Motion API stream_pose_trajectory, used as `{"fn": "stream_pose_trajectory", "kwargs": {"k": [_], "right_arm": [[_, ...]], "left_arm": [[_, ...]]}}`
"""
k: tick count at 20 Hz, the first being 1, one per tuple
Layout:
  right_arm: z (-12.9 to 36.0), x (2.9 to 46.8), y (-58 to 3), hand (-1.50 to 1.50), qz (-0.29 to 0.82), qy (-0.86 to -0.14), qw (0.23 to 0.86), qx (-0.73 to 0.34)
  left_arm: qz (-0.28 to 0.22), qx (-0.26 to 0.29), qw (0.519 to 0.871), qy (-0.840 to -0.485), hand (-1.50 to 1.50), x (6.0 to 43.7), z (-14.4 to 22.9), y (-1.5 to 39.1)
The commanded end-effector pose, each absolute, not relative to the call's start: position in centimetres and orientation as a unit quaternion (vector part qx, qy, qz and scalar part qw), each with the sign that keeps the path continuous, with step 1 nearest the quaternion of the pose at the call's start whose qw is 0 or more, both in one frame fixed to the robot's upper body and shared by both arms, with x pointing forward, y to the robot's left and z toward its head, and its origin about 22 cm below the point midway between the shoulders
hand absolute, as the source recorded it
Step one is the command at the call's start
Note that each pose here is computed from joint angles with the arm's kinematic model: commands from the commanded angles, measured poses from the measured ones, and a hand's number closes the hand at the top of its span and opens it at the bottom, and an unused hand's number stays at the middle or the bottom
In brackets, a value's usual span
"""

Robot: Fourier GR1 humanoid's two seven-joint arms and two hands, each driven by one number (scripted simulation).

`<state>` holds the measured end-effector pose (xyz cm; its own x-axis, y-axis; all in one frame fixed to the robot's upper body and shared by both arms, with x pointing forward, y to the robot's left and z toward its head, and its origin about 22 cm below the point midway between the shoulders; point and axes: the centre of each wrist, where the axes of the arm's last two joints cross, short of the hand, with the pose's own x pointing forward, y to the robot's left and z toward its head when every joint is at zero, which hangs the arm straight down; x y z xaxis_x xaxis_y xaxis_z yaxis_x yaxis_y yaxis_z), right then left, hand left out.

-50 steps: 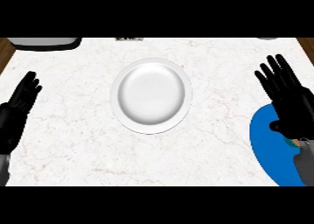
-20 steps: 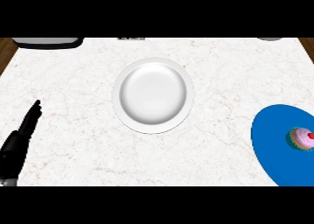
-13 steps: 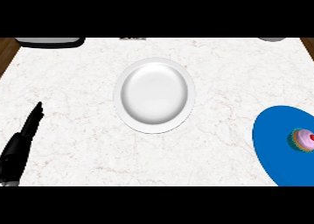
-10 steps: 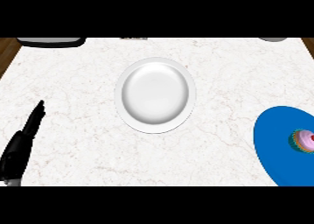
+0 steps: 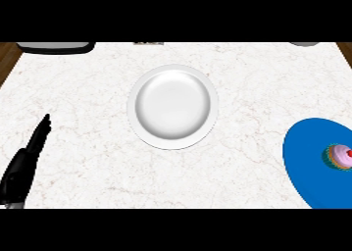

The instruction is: Pick the cupcake from the plate and place it in the plate

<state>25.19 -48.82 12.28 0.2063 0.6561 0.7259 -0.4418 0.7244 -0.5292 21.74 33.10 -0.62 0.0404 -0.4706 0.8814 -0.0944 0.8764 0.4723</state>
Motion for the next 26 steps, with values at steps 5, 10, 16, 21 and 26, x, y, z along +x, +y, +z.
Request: {"fn": "stream_pose_trajectory", "kwargs": {"k": [5,10,16,21,26], "right_arm": [[9.1,25.6,-48.0,-1.50,0.393,-0.496,0.772,-0.070],[8.9,27.0,-48.8,-1.50,0.404,-0.486,0.773,-0.059],[6.3,29.4,-45.4,-1.50,0.406,-0.476,0.777,-0.067],[4.5,27.1,-45.5,-1.50,0.412,-0.479,0.773,-0.057],[3.1,29.0,-44.9,1.50,0.390,-0.508,0.767,-0.045]], "left_arm": [[-0.134,0.211,0.689,-0.680,0.00,19.8,-0.3,33.3],[-0.132,0.204,0.696,-0.676,0.00,20.9,-0.9,34.2],[-0.137,0.208,0.692,-0.678,0.00,19.8,0.9,34.2],[-0.129,0.214,0.690,-0.679,0.00,21.6,-1.3,32.6],[-0.135,0.208,0.690,-0.680,0.00,22.0,0.4,32.7]]}}
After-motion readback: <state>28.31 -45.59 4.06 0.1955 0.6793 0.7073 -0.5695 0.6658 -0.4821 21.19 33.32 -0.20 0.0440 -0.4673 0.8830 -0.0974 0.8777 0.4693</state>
